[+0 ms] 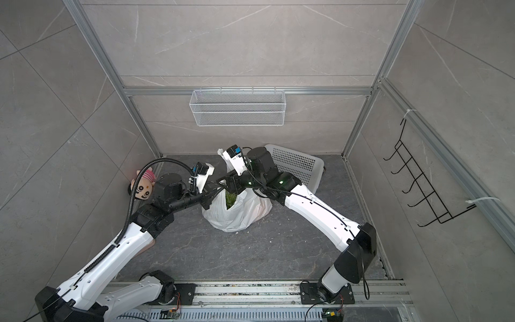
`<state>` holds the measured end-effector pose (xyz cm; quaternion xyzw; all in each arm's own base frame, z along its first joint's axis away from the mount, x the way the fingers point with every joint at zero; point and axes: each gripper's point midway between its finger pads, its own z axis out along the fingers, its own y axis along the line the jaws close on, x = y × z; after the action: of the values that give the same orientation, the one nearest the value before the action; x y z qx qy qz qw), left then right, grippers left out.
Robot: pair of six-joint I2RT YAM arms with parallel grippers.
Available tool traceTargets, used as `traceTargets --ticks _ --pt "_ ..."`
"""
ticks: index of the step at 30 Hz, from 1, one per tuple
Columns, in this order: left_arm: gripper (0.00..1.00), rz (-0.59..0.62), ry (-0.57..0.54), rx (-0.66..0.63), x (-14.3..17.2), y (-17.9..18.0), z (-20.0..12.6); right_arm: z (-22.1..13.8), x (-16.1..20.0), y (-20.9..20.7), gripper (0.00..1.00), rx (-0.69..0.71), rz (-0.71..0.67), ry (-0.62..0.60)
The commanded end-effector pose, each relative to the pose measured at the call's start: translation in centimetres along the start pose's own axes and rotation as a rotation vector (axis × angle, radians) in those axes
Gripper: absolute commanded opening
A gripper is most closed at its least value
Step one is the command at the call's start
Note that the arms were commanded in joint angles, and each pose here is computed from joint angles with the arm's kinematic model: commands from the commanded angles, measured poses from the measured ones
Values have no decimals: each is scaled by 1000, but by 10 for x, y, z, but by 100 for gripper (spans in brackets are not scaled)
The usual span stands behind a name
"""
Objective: Place the pineapple into a plastic bag & tie a knot
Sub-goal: Adjust the plastic bag at the center of the board.
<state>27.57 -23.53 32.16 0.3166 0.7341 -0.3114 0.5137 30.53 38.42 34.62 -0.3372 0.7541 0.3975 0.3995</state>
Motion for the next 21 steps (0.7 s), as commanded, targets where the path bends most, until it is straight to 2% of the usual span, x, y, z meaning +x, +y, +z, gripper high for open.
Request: traceTargets --ticks 1,4,6,7,8,11,12,16,21 --pt "0 59 -97 38 -25 -9 -9 3 -9 8 45 -42 16 -16" --pt "0 60 -103 39 -24 -9 -8 3 -9 13 22 -70 26 -11" --pt "0 57 -111 30 -24 -7 -8 2 -12 19 2 -100 36 -7" --pt "0 54 -118 23 -24 -5 -9 0 -14 21 0 -106 42 -10" --pt "2 50 -124 13 -24 -4 -9 -3 -17 22 0 -106 50 -23" --pt "27 31 -150 -11 -21 1 -9 -12 -32 20 0 -67 73 -80" --pt "31 25 -163 -10 -19 2 -8 -17 -36 20 0 -53 80 -99" --pt "39 15 -242 1 -12 4 -1 -26 -49 20 0 -34 118 -148" --pt "39 49 -372 30 -15 4 4 -31 -54 20 0 -18 141 -164"
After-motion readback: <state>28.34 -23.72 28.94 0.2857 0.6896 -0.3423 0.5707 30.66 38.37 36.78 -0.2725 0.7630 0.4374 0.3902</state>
